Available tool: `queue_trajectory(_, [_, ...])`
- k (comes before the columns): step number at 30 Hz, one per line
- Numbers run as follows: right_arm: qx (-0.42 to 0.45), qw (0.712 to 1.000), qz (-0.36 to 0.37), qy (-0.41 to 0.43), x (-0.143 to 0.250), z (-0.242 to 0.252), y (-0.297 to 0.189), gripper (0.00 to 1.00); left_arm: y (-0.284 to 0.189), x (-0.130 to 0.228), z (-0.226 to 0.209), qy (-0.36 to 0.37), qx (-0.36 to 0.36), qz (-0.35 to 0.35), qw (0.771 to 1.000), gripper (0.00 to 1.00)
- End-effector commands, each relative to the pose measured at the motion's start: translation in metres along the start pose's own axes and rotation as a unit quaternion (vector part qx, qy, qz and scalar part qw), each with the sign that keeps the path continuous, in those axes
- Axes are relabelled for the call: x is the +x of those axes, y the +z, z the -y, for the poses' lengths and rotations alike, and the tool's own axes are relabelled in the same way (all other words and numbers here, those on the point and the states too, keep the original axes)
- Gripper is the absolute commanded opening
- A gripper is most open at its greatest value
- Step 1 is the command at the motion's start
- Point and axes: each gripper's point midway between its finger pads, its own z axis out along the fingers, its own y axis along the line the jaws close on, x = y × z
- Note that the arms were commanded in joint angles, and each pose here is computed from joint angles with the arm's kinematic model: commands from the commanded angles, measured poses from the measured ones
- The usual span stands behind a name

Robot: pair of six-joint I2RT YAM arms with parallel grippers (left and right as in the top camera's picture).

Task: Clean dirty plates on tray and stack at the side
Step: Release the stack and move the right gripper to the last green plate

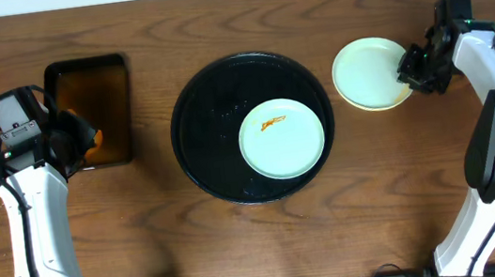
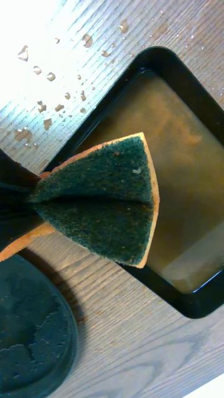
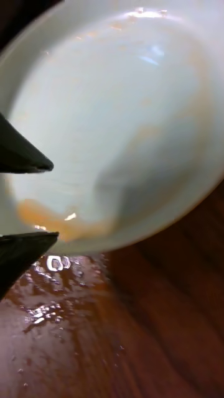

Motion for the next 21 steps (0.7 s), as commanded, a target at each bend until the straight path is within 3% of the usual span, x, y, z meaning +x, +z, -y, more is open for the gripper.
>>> queue_trajectory(1, [-0.035,0.999,0.025,-0.021,-0.011,-0.016,-0.038,0.31,0.001,0.001,0.0,0.003,0.002,-0.004,1.0,0.08])
queue_trajectory(4, [-0.128,0.989,0.006,-0.075,0.002,-0.051,-0.059,0.36,0.001,0.001,0.0,0.003,0.002,-0.004,1.0,0.08])
queue_trajectory(7, [-0.255,0.95,-0.016,-0.177,0.03,-0.101,-0.086,0.54,0.001,0.001,0.0,0.003,0.003,-0.002,1.0,0.08])
queue_trajectory(9, [-0.272,0.938,-0.025,-0.212,0.044,-0.117,-0.089,0.53,0.001,0.0,0.001,0.003,0.004,-0.002,1.0,0.08])
queue_trajectory(14, [-0.18,0.948,-0.029,-0.26,0.07,-0.129,-0.062,0.48,0.001,0.0,0.001,0.003,0.004,-0.002,1.0,0.08])
queue_trajectory(17, [-0.074,0.974,-0.033,-0.21,0.088,-0.122,-0.044,0.3,0.001,0.001,0.0,0.003,0.003,-0.003,1.0,0.08])
queue_trajectory(21, [-0.021,0.984,-0.05,-0.169,0.129,-0.136,-0.033,0.27,0.001,0.001,0.0,0.003,0.003,-0.003,1.0,0.08])
